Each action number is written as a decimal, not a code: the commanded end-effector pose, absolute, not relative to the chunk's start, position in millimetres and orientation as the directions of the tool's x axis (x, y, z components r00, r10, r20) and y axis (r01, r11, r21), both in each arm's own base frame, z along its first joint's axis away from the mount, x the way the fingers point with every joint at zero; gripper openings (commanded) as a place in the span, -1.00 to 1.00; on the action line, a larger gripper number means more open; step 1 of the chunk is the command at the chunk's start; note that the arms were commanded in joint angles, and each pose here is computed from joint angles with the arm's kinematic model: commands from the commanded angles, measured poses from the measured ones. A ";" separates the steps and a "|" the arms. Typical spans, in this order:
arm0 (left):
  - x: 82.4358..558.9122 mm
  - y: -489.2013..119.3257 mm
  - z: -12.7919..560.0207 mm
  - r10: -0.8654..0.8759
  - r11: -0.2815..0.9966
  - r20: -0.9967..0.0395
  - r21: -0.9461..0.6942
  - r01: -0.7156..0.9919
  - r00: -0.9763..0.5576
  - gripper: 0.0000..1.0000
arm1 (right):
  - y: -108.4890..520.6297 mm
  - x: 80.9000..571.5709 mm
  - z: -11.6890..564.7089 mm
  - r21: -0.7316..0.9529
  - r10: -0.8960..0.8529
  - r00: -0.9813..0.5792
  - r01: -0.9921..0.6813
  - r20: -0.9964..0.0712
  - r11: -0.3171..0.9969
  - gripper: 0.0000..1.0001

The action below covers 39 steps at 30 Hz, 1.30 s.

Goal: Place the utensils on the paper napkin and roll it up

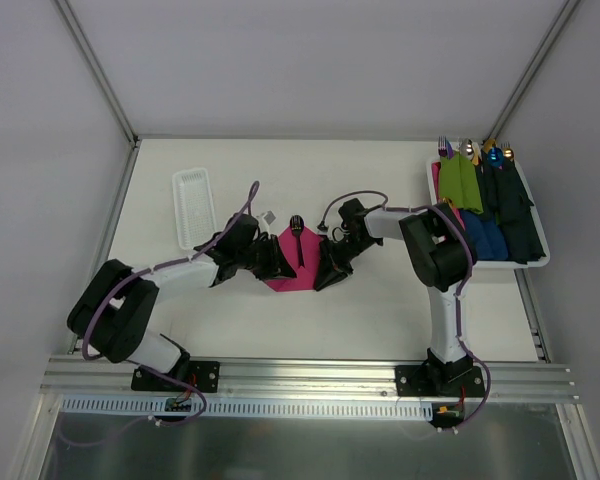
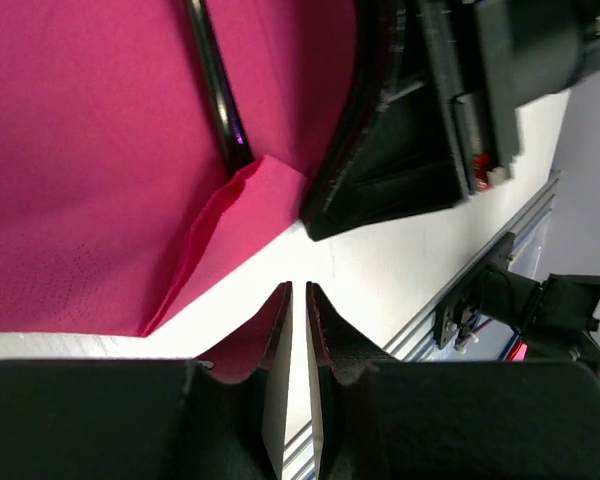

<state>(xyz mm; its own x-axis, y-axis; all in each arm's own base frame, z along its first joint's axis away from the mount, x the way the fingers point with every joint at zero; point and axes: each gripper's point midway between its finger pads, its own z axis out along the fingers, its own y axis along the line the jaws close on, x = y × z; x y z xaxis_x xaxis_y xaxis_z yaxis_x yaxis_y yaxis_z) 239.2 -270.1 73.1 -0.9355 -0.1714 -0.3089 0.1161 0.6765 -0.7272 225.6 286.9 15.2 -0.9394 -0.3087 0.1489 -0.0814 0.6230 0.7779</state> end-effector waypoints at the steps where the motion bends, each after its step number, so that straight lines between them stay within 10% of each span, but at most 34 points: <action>1: 248.3 -287.3 75.1 -0.175 0.651 -0.309 -0.748 0.126 -0.935 -0.79 | 272.9 231.0 -8.7 0.705 -0.305 -0.942 -0.120 0.143 0.699 -0.63; 39: 243.7 -279.2 10.4 -0.253 0.729 -0.156 -0.680 -0.082 -0.955 -0.96 | 292.5 247.0 49.5 0.790 -0.370 -0.928 -0.252 -0.034 0.559 -0.49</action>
<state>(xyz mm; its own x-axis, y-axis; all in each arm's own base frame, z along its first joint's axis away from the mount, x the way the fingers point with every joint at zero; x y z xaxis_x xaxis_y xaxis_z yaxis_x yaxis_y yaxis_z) 243.8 -280.2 16.3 -0.9557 -0.2531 -0.1505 -0.0827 0.7212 -0.6877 241.3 288.6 39.1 -0.9315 -0.3638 -0.0034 -0.2316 0.5857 0.7767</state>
